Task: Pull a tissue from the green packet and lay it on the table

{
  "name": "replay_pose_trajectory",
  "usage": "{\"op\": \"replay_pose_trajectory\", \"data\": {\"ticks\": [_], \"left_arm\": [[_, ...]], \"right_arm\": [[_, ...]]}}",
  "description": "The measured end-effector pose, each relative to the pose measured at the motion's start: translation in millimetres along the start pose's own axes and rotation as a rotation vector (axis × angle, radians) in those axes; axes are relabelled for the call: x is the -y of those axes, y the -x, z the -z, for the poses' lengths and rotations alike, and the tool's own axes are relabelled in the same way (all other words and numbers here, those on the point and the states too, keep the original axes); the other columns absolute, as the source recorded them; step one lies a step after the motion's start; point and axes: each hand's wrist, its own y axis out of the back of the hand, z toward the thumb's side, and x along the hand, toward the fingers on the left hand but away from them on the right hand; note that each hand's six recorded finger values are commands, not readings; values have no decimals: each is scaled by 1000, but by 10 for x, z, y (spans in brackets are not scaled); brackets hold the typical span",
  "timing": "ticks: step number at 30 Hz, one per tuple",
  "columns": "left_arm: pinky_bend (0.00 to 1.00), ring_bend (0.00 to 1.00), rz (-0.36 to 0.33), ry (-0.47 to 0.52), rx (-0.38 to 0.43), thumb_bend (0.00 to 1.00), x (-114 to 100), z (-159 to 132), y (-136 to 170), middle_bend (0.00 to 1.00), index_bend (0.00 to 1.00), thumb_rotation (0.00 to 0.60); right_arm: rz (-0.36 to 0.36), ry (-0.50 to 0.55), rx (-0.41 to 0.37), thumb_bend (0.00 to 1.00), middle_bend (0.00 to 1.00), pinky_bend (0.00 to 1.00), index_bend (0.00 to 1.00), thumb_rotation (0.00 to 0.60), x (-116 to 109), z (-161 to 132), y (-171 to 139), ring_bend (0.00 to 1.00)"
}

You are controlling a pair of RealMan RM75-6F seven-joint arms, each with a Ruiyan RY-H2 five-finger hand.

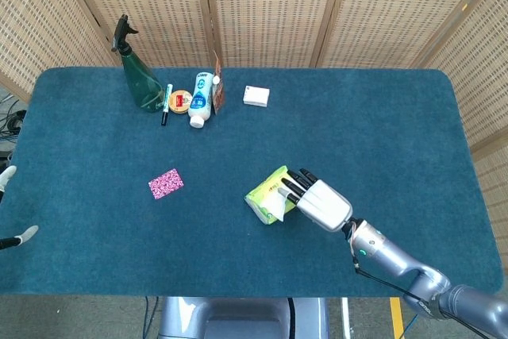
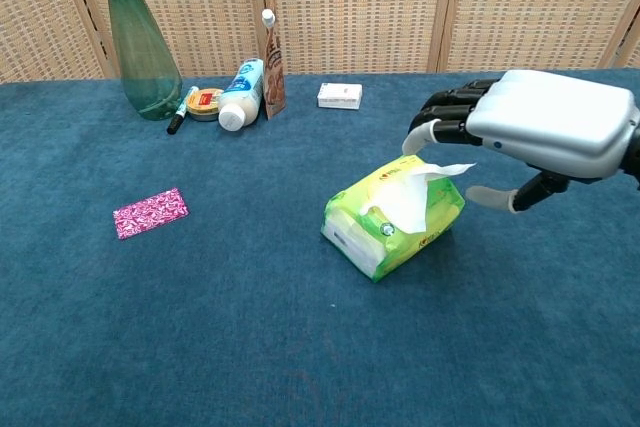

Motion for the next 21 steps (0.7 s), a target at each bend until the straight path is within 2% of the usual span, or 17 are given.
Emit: {"op": "replay_pose_trajectory", "data": {"ticks": [9, 13, 17, 21], "left_arm": [[0, 0, 1, 4, -2, 0, -7, 12, -4, 0, 0, 600], [0, 0, 0, 7, -1, 0, -13, 13, -3, 0, 0, 600], [0, 0, 1, 8, -1, 0, -12, 16, -3, 0, 0, 600], [0, 0, 0, 9, -2, 0, -14, 18, -3, 0, 0, 600]], "right_arm": [[-28, -17, -1, 515, 425, 354, 433, 600, 54, -109, 214, 336], [-25, -23, -1, 537, 543, 471, 559, 600, 74, -135, 264, 440], [-3, -13, 1, 603, 615, 524, 639, 600, 64, -144, 287, 504], [60, 10, 2, 620, 620, 533, 644, 600, -14, -142, 304, 507]]}}
